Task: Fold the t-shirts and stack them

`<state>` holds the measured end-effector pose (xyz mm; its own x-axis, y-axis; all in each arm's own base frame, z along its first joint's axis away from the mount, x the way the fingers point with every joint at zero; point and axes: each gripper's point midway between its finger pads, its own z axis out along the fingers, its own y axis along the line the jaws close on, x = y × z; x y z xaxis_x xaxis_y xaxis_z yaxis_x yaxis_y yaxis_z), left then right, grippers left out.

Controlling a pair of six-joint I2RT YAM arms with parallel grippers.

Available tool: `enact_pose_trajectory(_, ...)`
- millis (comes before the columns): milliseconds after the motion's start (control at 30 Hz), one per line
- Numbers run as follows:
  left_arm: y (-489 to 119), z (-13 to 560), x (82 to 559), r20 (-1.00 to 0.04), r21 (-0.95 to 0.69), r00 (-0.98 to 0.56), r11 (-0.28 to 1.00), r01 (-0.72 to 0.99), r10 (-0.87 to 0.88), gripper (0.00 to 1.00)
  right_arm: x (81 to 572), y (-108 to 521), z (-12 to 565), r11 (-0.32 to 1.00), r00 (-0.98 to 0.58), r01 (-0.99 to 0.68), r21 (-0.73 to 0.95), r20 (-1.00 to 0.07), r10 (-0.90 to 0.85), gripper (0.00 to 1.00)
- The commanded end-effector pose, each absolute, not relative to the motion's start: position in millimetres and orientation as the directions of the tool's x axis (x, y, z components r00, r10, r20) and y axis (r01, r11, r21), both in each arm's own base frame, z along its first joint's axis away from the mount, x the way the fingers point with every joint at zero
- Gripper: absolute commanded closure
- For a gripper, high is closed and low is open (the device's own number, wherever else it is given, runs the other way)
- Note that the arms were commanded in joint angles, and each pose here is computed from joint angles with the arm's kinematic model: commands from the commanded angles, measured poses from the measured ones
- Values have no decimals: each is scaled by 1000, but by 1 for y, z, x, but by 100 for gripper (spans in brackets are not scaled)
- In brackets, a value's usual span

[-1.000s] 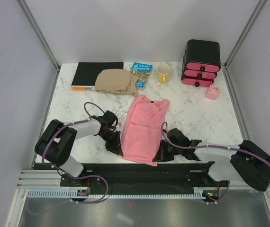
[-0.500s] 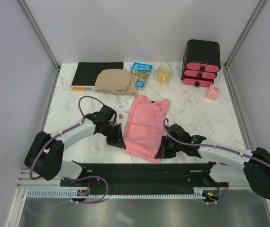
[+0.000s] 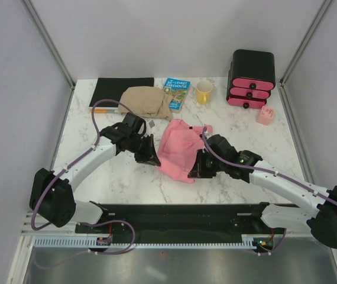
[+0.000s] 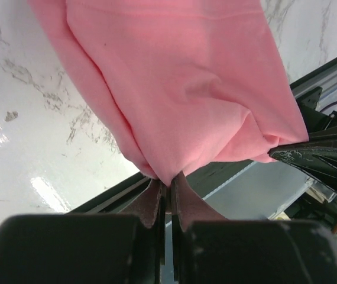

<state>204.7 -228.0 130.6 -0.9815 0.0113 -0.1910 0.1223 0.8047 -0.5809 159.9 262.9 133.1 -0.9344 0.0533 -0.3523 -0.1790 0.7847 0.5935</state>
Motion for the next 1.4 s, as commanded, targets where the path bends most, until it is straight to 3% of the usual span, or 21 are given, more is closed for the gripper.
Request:
enact_pose_trajectory(0,-232,151,233,-294,-543,-955,817,192,30,98,191,255,159,814,-890,-188,549,-445,95,100)
enact_pose_trajectory(567,-266,168,354,-447,-432,-893,865,255,40,98,303,207,165,898,-795,-116,425,-581,173,100)
enact_pose_trajectory(933,-278,138,400,-432,-391,-899,885,251,64,98,357,199,157,914,-772,-94,395,-609,184,100)
enact_pose_trajectory(1367,-291,105,439,-424,-378,-902,890,256,79,98,387,197,96,929,-819,-45,368,-546,176,98)
